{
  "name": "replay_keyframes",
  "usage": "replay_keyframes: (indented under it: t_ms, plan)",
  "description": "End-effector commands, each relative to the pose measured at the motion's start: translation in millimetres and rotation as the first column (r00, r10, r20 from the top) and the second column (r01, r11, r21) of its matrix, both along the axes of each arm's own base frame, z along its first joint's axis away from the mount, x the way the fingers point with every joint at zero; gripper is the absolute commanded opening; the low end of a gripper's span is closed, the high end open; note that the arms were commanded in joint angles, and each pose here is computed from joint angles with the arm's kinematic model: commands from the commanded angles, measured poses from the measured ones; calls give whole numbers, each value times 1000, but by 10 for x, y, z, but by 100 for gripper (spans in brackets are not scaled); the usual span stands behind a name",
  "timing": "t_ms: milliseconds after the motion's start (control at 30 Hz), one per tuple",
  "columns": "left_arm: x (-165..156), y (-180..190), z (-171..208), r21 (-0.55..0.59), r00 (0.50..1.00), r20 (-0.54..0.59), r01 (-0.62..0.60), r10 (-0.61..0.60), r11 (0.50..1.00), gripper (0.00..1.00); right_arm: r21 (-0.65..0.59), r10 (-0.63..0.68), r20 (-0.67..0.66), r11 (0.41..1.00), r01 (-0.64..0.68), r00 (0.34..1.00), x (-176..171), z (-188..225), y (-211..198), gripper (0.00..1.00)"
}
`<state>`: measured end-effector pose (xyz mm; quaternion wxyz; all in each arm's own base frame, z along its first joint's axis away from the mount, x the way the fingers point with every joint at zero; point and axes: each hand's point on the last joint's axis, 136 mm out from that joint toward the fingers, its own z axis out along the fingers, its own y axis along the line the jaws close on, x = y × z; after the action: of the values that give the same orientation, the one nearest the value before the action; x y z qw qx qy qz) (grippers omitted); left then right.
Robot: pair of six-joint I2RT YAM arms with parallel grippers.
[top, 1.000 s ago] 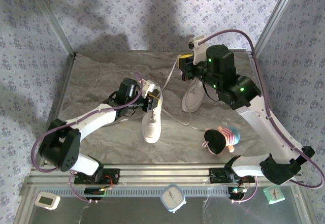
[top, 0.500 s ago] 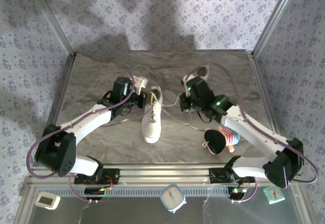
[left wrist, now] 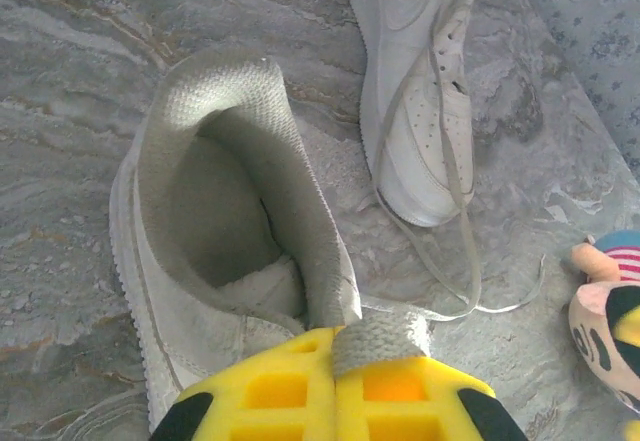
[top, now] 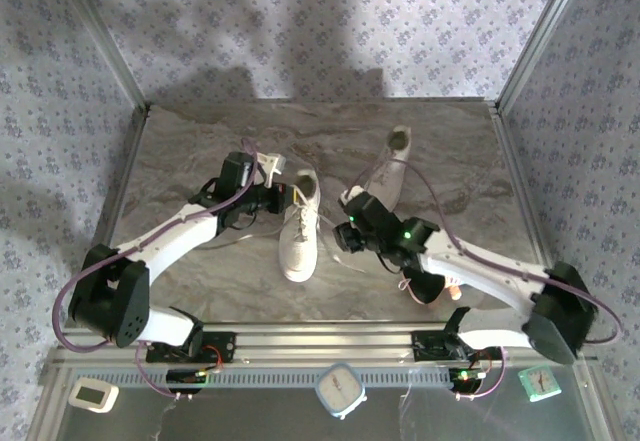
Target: Tie the shoes
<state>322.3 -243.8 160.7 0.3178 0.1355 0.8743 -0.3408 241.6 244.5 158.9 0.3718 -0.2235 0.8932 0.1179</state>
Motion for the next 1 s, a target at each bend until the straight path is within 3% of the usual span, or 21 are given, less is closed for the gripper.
replay_keyframes:
  t_ms: [0, 100, 200, 367, 567, 967]
  plan:
    - [35, -31, 134, -32, 999, -41, 5, -6, 999, 0, 19, -50, 239, 999, 47, 970, 84, 414, -109, 54]
    - [28, -42, 108, -41, 996, -90, 16, -20, 999, 0, 15, 176, 298, 982, -189, 938, -154, 484, 338, 52]
    - [24, -50, 114, -44, 990, -135, 32, -38, 999, 0, -71, 410, 328, 909, -410, 851, -486, 354, 917, 53]
    - [-6, -85, 170, -37, 983, -168, 72, -78, 997, 0, -220, 621, 255, 784, -581, 741, -739, -126, 1665, 51]
    - [-35, -104, 171, -29, 975, -196, 100, -104, 995, 0, -276, 710, 222, 703, -656, 668, -684, -463, 2343, 49]
    - [-99, -140, 191, -14, 960, -223, 170, -169, 985, 0, -233, 768, 132, 639, -733, 627, -235, -954, 3223, 52]
